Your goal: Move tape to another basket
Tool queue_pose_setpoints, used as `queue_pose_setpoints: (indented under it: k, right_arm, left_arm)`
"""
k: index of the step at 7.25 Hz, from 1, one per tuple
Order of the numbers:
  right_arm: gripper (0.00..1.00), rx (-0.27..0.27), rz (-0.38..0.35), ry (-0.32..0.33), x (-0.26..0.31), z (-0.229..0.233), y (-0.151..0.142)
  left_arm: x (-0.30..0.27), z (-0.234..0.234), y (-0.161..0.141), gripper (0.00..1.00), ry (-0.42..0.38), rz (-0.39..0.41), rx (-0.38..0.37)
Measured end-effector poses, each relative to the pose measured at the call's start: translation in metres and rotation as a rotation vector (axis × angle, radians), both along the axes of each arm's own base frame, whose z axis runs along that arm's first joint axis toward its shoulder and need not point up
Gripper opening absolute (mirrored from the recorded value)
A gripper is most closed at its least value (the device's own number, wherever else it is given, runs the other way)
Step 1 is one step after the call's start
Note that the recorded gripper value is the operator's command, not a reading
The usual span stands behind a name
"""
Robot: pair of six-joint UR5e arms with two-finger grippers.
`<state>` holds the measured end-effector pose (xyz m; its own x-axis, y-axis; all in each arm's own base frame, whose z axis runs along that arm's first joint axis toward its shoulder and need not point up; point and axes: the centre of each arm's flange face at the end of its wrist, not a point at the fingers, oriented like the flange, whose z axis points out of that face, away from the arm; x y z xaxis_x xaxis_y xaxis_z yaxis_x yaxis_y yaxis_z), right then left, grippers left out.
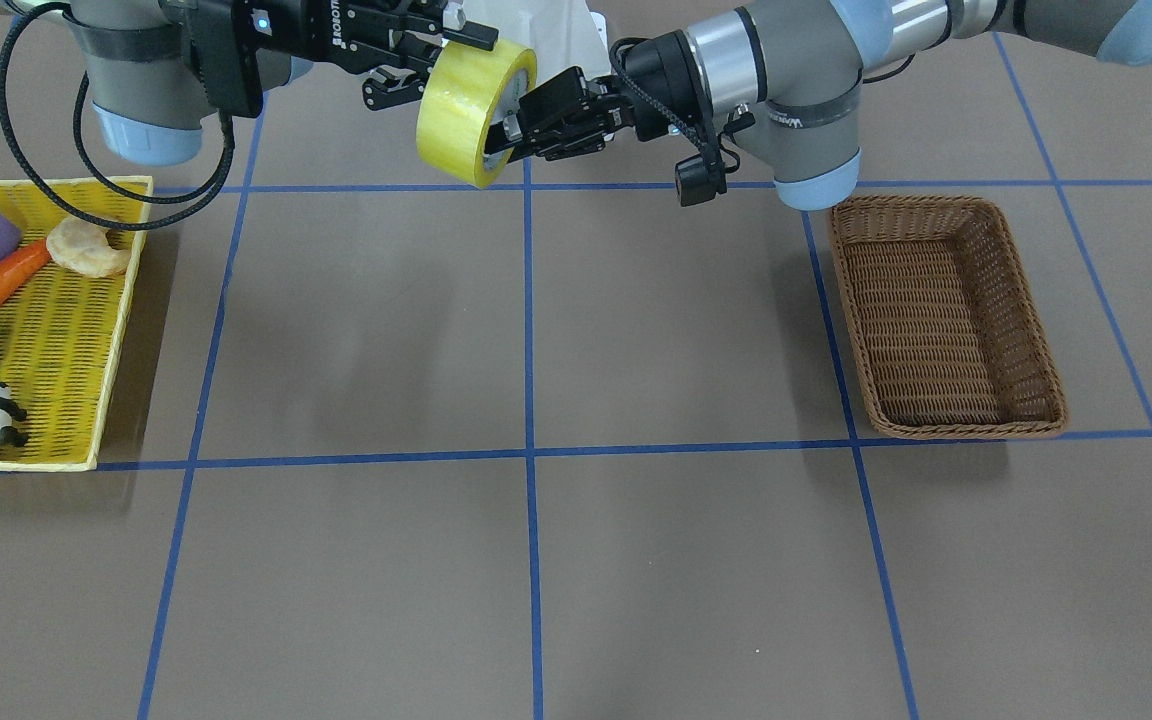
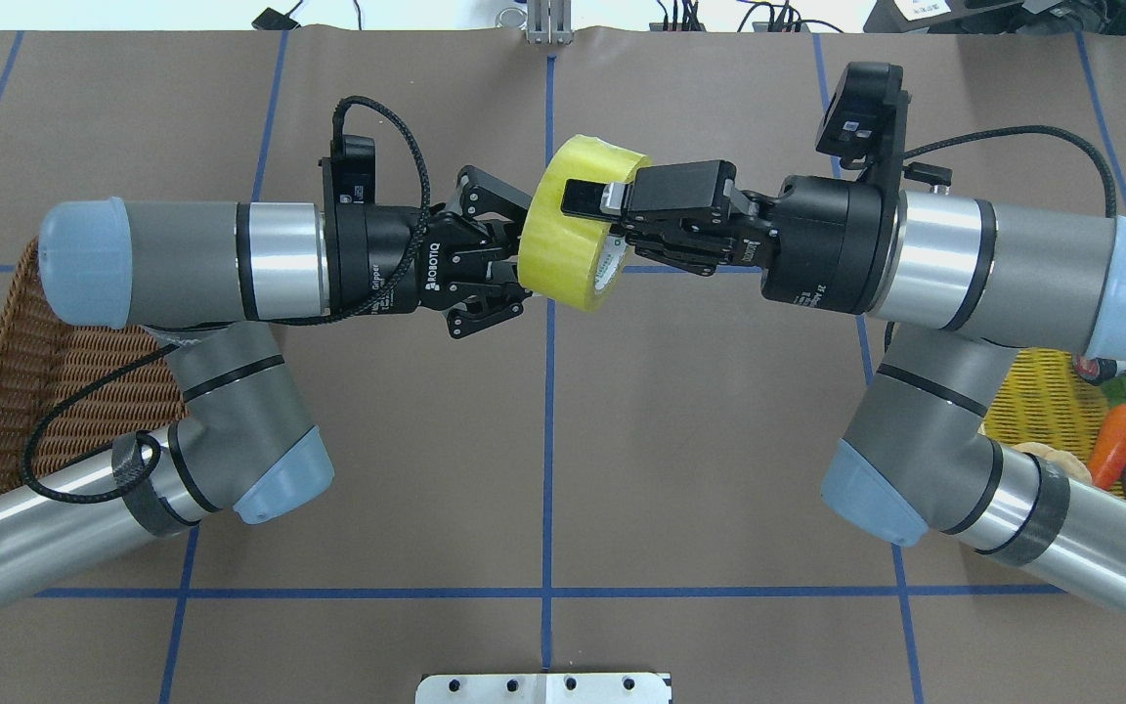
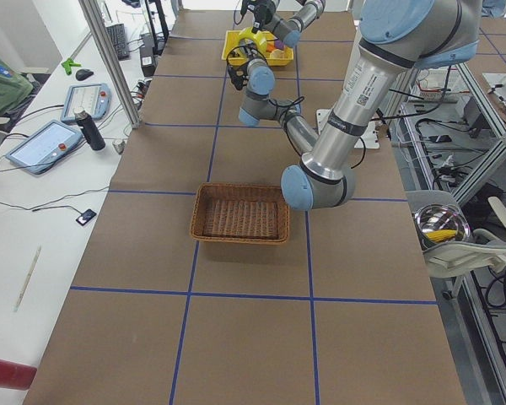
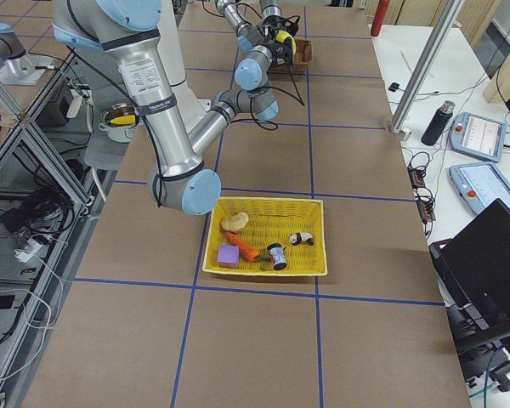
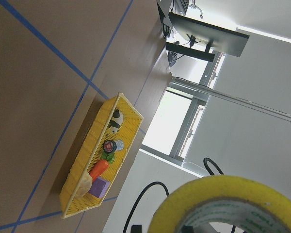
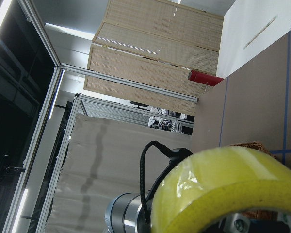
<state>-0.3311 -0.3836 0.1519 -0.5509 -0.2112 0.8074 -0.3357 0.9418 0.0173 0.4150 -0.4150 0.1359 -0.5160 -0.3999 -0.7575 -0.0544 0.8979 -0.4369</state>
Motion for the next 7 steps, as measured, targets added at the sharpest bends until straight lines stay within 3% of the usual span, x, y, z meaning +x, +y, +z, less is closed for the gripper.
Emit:
queue_pose_setpoints:
  k: [7]
  right_arm:
    - [1.00, -0.045, -0.022, -0.021, 0.0023, -0.0025, -0.0003]
  left_arm:
    - [-0.0057, -0.0096, 0.0038, 0.00, -0.022, 0.002, -0.015]
